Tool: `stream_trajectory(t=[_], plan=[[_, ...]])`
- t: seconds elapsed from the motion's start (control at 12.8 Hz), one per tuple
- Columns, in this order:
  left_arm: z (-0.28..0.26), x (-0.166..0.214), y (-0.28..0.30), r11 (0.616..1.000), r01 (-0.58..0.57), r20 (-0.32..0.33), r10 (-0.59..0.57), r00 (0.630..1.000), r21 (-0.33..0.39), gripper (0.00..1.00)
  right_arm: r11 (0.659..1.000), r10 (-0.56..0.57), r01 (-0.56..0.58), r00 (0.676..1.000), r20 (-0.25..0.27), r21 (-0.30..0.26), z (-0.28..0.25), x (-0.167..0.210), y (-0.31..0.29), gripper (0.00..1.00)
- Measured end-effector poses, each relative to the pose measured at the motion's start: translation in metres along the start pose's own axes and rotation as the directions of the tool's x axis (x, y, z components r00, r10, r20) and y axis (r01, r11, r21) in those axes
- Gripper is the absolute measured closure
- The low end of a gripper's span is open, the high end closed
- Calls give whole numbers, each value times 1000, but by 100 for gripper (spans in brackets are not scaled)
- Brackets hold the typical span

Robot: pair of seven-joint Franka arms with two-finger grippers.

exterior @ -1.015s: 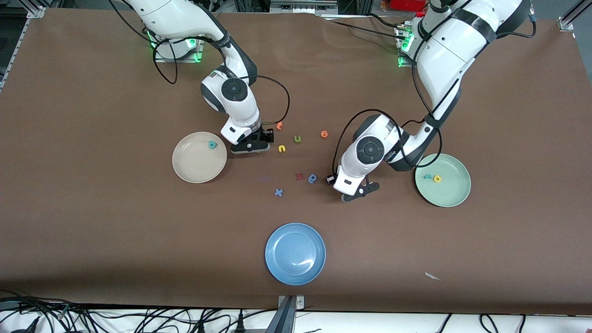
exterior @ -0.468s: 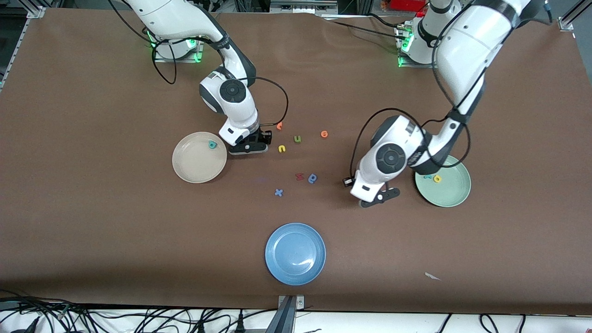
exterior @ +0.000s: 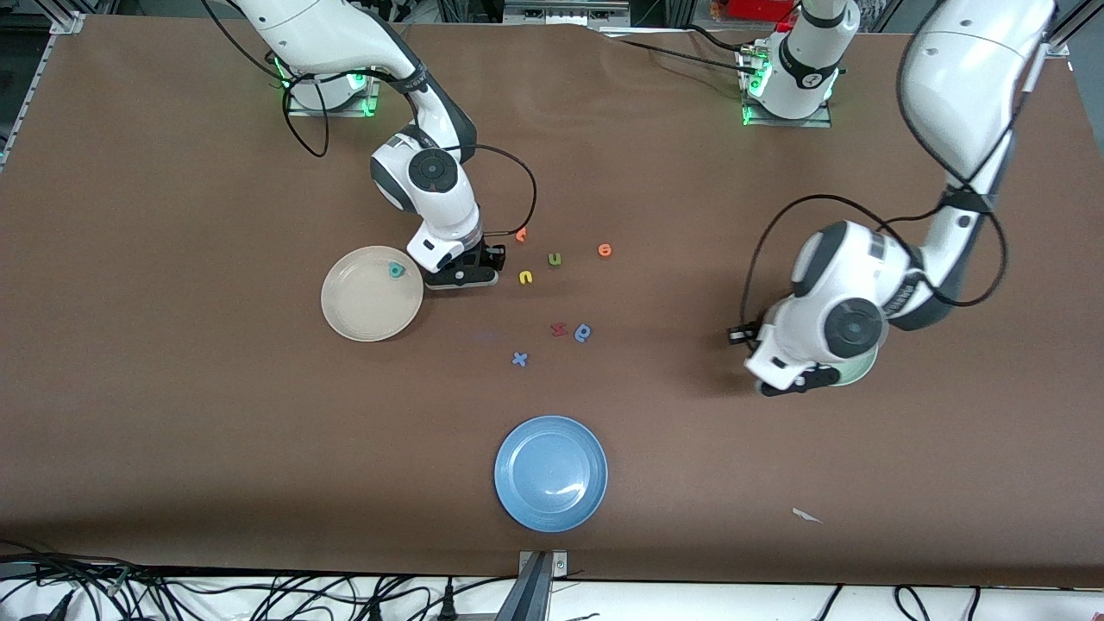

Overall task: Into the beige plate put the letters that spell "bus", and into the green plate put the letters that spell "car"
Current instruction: 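Drop the cyan c on the green plate while the right gripper grasps the s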

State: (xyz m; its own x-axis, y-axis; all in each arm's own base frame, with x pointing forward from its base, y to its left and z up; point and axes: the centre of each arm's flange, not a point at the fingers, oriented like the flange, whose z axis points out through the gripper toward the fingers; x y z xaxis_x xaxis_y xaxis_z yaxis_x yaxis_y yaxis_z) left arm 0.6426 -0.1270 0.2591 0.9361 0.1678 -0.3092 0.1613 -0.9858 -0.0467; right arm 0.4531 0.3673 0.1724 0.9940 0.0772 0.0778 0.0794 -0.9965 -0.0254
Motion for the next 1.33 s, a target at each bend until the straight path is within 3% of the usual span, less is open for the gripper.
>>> stream_trajectory(t=[0.31, 0.47, 0.55, 0.86, 0.94, 1.33], plan=[[12, 21, -90, 997, -72, 30, 71, 997, 4, 72, 1000, -2, 2, 1000, -2, 1, -1, 0, -2, 54], [18, 24, -115, 995, -99, 42, 99, 994, -5, 72, 1000, -5, 5, 1000, -4, 1, -1, 0, -3, 58], [22, 25, -128, 994, -106, 43, 107, 993, -13, 72, 1000, -8, 8, 1000, -6, 2, -2, -1, -6, 67], [50, 25, -152, 993, -121, 18, 121, 992, -8, 69, 1000, -10, 10, 1000, -9, 3, -4, -1, -7, 76], [53, 24, -150, 992, -125, 20, 125, 992, -8, 65, 1000, -11, 11, 1000, -8, 2, -3, -1, -7, 77], [33, 23, -126, 990, -137, -29, 136, 990, -25, 12, 1000, -10, 10, 1000, -12, -1, -6, 2, -5, 77]])
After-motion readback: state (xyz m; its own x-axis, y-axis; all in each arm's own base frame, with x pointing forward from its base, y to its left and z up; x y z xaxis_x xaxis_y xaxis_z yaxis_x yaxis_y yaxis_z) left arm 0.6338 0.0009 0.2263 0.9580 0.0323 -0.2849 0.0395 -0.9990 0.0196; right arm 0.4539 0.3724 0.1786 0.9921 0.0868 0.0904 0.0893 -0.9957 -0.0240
